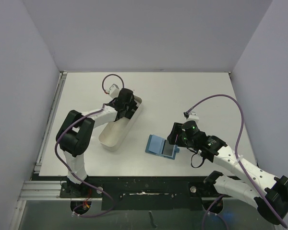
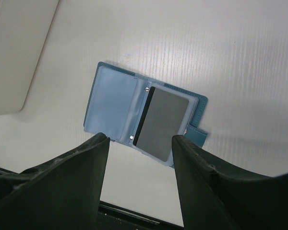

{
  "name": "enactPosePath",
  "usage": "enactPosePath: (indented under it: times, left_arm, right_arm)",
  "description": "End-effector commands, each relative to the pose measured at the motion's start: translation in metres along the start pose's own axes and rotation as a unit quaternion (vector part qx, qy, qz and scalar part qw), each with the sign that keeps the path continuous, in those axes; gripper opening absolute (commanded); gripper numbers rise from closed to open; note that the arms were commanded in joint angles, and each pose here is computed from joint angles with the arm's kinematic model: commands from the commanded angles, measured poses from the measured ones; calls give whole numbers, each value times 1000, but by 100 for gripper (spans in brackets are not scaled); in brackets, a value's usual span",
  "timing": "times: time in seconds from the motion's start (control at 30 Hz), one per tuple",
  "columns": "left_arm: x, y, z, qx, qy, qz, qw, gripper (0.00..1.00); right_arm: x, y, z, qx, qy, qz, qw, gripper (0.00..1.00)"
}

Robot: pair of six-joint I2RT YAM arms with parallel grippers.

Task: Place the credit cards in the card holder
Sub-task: Pick up the credit card from the storage box.

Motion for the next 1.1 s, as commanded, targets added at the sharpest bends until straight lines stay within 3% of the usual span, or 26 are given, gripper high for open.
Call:
enactPosePath:
  times: [0.0, 1.07]
  left_arm:
    - [-6, 3, -9, 17, -18, -5, 1000, 32]
    - [-3, 18, -47, 17, -69, -25, 997, 14]
  right_arm:
    - [0, 4, 1, -4, 2, -15, 1000, 56]
    - [1, 2, 0, -9, -1, -13, 1000, 56]
Point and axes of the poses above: each gripper's point midway between its finger pads, its own x axis back along the fingers, its own z axis along the line the jaws close on, y = z × x, the point moved 8 cm from there along x, back along the fingers, and after that the axes turned 8 degrees about x, right-handed, at the moved point
